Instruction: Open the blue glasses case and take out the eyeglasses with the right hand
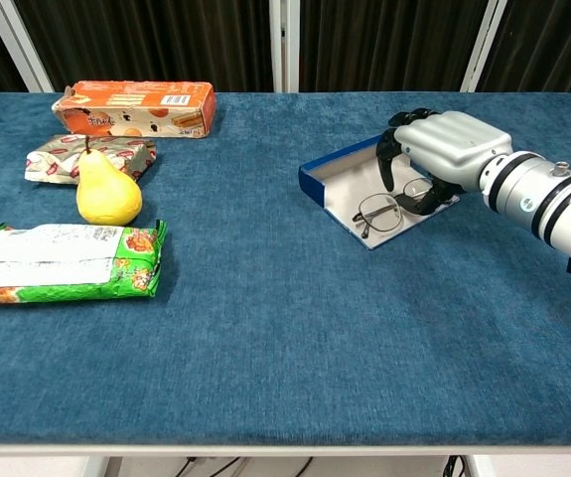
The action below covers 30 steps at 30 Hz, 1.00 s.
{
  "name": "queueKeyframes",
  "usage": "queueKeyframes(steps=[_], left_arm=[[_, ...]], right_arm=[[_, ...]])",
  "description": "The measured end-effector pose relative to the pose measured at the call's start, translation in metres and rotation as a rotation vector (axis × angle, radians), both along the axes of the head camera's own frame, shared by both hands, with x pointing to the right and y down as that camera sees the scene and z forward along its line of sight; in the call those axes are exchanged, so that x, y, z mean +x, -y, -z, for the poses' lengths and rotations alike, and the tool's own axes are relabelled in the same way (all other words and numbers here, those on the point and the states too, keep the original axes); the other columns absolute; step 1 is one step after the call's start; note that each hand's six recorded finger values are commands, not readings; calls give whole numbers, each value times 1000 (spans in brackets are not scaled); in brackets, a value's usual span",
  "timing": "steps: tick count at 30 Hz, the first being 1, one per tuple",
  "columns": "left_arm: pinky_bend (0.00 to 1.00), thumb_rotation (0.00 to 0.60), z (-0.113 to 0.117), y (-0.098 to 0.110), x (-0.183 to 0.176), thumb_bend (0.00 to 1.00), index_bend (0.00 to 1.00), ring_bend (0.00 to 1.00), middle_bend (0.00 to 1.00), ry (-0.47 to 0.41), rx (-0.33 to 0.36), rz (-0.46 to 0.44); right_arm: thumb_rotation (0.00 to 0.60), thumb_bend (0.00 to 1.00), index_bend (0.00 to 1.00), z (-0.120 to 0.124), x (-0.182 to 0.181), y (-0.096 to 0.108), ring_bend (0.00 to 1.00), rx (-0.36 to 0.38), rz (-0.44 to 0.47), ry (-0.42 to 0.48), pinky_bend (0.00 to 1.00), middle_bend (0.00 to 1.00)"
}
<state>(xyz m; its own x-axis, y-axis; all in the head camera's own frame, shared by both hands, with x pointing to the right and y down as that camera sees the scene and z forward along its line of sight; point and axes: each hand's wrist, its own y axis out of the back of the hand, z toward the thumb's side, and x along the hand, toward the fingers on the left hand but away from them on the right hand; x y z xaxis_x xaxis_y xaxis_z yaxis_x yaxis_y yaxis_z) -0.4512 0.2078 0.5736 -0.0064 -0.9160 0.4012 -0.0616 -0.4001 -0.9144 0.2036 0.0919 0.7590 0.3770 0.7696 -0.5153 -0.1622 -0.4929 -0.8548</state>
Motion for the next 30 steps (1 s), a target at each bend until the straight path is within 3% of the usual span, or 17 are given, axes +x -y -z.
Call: queueKeyframes(steps=[9, 18, 25, 30], left_arm=[[457, 600, 0, 0, 0, 411, 698, 525, 710, -2, 0, 0], [457, 600, 0, 0, 0, 411, 698, 525, 710, -1, -1, 0], [457, 600, 0, 0, 0, 411, 698, 525, 710, 2, 0, -1], [457, 600, 0, 0, 0, 411, 697, 526, 710, 2, 1, 0]], right_arm=[[600, 459, 694, -3, 0, -3, 0, -1, 4, -1, 0, 234], [600, 477, 755, 25, -5, -11, 0, 40, 50, 62, 0, 247], [600, 477, 758, 58, -31, -38, 0, 15, 188, 143, 0, 250], [600, 475, 749, 56, -58, -56, 0, -27, 302, 140, 0, 249]])
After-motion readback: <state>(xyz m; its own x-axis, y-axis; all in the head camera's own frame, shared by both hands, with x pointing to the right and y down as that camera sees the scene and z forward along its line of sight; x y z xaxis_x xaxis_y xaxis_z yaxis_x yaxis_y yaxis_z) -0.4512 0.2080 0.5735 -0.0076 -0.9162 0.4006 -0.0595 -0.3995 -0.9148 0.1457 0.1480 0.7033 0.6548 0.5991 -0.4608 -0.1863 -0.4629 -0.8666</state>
